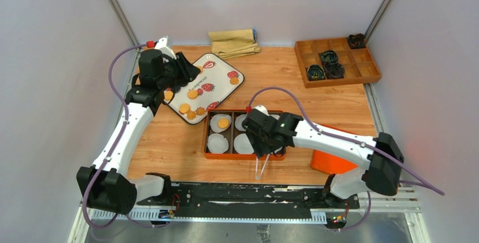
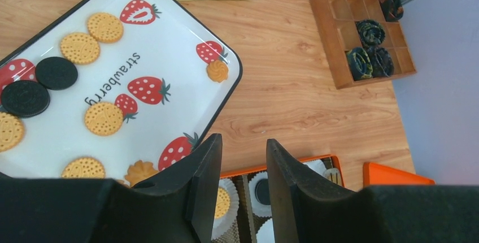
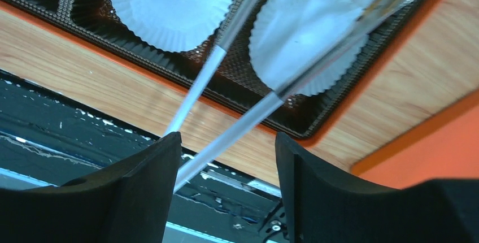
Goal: Pack the cookies
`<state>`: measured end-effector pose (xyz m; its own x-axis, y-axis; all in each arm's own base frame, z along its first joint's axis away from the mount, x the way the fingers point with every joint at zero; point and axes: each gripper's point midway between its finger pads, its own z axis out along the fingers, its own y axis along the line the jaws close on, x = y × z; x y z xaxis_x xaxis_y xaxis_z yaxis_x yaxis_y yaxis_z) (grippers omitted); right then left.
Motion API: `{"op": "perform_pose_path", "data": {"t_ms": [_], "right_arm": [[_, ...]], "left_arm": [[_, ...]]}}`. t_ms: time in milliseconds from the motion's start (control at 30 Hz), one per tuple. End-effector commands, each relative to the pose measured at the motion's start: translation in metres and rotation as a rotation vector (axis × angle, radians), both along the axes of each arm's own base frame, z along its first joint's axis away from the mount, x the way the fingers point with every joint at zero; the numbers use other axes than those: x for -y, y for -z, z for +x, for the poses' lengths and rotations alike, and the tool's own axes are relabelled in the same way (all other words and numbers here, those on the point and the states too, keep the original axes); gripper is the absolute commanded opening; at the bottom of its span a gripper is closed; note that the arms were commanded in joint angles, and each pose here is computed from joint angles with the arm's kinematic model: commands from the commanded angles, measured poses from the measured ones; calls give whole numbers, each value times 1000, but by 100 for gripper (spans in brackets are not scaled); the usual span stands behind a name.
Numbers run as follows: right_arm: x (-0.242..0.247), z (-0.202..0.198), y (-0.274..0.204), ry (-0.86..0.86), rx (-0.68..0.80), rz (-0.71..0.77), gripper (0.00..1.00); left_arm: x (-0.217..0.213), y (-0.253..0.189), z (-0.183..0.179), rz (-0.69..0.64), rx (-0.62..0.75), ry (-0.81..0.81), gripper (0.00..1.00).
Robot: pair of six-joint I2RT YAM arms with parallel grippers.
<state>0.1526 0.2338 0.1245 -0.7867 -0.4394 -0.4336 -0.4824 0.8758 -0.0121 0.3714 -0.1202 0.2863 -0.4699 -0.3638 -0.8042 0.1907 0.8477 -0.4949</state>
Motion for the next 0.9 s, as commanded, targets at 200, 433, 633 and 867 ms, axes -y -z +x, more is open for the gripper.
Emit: {"op": "perform_pose_path", "data": {"t_ms": [200,433,633,867], "right_arm": [[-26,-28,25,-6,-94,-39,73],[-17,-25,1,69,25,-118,82],[1,-30,4,140,33,-243,84],[20,-30,22,220,55,-321,91]], "left_arm": [[2,-7,-16,11,25,31,41],[3,-7,-24,10,34,44,41],[6,-7,-29,-9,43,59,41],[8,0,-34,-20,37,75,41]]}}
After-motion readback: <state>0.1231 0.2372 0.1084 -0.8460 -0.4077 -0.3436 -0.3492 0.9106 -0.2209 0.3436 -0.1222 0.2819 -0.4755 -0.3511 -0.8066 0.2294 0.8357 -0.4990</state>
